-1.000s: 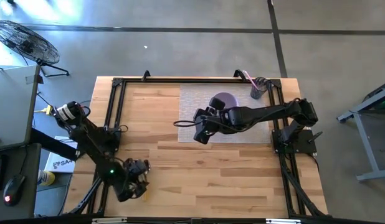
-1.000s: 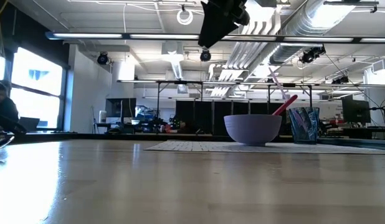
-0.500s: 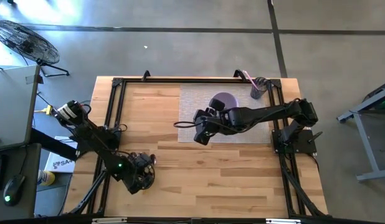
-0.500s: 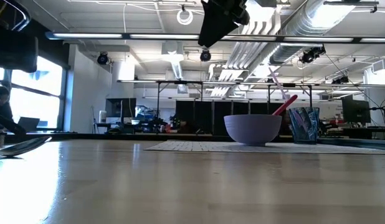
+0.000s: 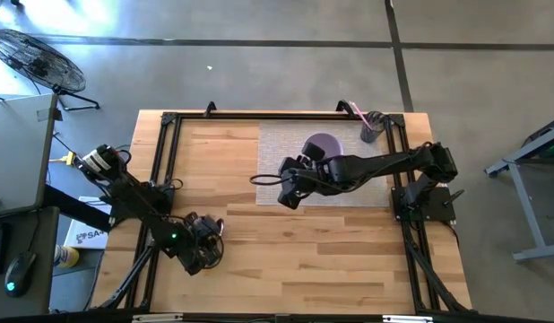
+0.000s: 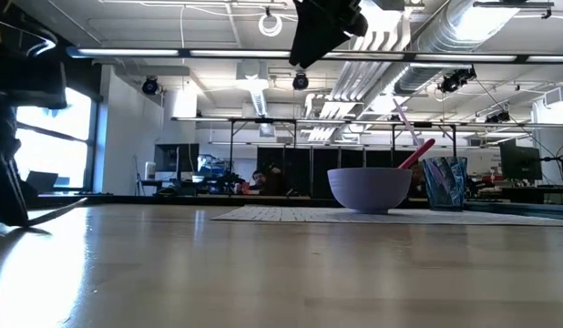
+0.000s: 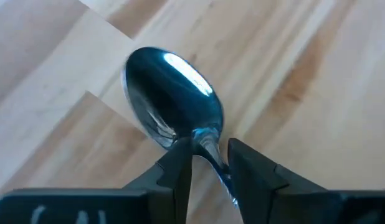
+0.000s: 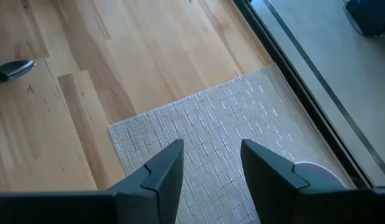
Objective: Pick & Place Utensil
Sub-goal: Put the light brown spoon into the bowl on the mat
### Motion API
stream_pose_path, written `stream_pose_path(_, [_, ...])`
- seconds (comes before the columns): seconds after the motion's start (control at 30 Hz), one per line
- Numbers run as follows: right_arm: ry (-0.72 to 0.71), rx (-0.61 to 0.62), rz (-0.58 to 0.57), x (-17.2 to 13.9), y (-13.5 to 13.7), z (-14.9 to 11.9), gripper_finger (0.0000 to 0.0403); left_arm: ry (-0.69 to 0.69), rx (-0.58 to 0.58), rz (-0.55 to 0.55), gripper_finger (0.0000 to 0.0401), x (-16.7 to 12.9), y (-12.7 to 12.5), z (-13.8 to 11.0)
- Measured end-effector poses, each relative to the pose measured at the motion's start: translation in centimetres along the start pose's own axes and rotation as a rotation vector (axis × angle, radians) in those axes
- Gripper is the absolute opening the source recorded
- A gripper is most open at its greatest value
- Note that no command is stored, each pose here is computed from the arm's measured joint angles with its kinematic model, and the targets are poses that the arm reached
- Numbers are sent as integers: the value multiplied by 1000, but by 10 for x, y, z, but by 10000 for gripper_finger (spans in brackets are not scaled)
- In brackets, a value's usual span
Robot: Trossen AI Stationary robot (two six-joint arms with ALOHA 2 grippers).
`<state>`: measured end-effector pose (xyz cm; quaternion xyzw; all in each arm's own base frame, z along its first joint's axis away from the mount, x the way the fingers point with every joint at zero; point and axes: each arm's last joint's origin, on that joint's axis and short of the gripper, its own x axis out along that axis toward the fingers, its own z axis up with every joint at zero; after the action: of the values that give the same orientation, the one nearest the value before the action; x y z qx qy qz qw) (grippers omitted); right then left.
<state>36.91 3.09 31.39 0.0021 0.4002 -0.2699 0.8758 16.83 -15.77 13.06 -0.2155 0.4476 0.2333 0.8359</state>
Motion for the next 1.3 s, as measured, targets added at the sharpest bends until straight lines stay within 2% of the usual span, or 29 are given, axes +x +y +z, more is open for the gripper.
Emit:
stream_pose_path(0.23, [-6,-10,0,-2,3,-1,154,-34,27,40,95,8,4,14])
stream_pose_path(0.5, [-7,-1,0,-3,4,-1,154,-86,69,32,98,19,4,36])
stream_pose_path(0.6, [-7,7,0,-3,4,-1,154,-38,71,23,118,20,4,40])
stream_pose_path(0.8, [-6,8,2,-3,4,-1,154,27,69,17,185,11,-5,45])
stream_pose_path(0.9, [-6,20,1,-3,4,-1,154,66,39,0,195,1,-15,52])
stream_pose_path(1.07, [-6,22,6,-3,5,-2,154,141,19,-20,197,-19,-30,49])
stream_pose_path(1.3, [-16,15,4,-7,10,-4,154,146,-47,82,197,-21,-17,28])
